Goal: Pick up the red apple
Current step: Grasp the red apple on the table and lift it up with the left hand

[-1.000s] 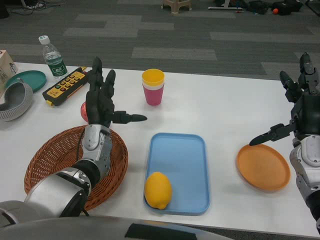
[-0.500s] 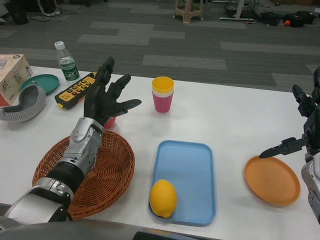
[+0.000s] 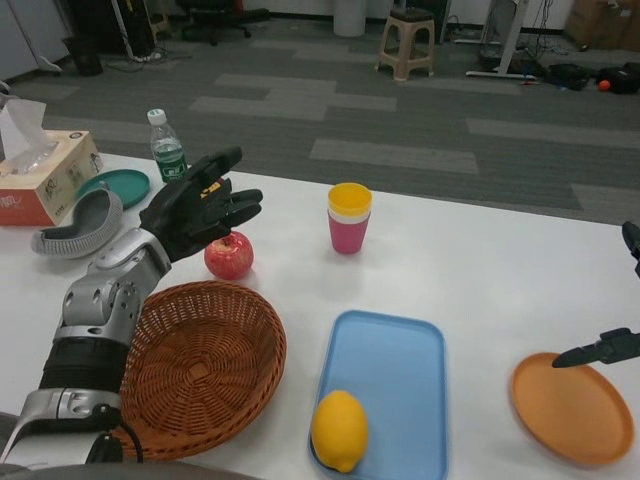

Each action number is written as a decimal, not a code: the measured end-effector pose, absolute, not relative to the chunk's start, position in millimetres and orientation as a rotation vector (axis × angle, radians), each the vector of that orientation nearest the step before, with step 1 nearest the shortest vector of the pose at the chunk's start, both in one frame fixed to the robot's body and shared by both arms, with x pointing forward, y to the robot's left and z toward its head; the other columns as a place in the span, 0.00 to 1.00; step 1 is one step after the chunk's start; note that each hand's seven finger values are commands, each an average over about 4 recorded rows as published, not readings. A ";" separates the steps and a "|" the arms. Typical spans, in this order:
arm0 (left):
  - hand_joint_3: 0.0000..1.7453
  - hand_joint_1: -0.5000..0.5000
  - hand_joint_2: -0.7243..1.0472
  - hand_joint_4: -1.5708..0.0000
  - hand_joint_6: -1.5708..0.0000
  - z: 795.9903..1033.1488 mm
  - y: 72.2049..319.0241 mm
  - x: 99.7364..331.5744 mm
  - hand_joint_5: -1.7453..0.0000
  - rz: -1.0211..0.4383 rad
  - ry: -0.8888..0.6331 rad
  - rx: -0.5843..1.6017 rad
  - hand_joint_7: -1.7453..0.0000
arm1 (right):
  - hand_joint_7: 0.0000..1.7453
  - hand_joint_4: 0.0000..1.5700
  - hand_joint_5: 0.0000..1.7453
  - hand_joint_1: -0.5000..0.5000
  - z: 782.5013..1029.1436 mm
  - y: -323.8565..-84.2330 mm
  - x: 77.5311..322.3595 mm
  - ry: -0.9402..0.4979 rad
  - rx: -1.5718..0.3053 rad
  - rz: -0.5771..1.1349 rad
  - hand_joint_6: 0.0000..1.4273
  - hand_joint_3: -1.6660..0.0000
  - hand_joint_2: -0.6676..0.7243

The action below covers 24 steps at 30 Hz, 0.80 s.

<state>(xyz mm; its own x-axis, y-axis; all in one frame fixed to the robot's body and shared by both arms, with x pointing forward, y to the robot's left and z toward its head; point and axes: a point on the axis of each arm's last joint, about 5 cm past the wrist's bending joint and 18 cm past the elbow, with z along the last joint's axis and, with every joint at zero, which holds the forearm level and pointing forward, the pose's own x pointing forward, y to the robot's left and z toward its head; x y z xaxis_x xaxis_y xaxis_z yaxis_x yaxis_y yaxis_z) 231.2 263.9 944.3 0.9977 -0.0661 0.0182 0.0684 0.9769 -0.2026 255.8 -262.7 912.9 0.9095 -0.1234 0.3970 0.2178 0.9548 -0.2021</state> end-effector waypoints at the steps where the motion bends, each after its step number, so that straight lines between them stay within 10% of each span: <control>1: 0.00 0.01 0.80 1.00 1.00 945.0 266.6 228.5 0.47 -0.051 -0.005 -0.190 0.76 | 0.00 0.31 0.00 0.04 912.6 -262.5 255.8 -0.390 -0.247 -0.177 0.00 1.00 0.82; 15: 0.04 0.00 0.95 1.00 1.00 960.2 286.3 209.9 0.47 0.183 0.124 0.156 0.76 | 0.00 0.35 0.00 0.04 908.8 -263.5 254.8 -0.365 -0.263 -0.179 0.00 1.00 0.82; 24: 0.00 0.00 1.00 1.00 1.00 980.7 269.0 240.7 0.47 0.180 0.151 0.408 0.76 | 0.00 0.38 0.00 0.04 908.1 -264.7 253.9 -0.354 -0.284 -0.170 0.00 1.00 0.84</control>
<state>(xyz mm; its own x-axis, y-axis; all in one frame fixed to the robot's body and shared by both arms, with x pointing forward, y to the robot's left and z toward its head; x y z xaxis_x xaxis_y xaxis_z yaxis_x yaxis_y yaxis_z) 240.7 269.0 980.7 0.9729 0.2038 -0.1095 -0.1432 0.9023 0.4066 253.9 -264.7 908.1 0.9244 -0.1145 0.3638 0.2129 0.9464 -0.2431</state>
